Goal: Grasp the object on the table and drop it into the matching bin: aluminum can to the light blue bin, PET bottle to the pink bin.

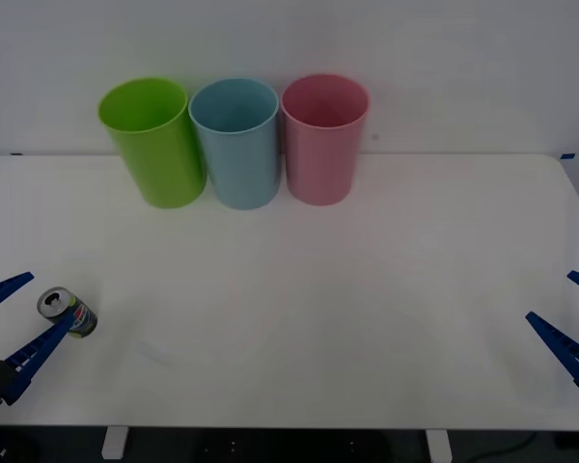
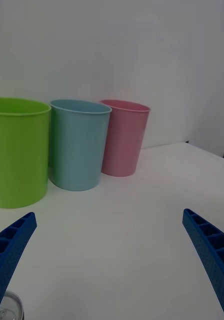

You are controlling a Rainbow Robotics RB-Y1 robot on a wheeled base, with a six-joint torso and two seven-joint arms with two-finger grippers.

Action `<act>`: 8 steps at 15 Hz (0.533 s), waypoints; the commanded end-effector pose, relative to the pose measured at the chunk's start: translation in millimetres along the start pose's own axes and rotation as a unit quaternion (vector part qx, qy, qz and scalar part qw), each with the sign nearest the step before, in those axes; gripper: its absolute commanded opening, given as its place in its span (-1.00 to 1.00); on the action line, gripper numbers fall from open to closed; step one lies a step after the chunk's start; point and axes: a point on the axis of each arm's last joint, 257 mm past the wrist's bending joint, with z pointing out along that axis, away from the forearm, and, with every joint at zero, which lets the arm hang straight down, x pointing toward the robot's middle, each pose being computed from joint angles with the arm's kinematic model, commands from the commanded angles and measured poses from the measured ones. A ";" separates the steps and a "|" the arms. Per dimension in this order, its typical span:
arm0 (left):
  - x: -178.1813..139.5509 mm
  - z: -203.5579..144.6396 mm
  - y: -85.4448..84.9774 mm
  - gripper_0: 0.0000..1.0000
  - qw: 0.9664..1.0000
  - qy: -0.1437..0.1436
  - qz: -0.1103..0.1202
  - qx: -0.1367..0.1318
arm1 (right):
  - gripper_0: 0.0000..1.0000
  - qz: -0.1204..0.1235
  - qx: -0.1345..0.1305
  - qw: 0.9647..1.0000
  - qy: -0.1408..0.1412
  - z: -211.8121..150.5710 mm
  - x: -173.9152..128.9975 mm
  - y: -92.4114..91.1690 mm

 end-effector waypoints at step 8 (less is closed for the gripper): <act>10.8 -8.8 7.8 1.00 1.000 0.015 -0.008 -0.009 | 1.00 0.000 0.000 1.000 0.000 0.0 0.0 0.0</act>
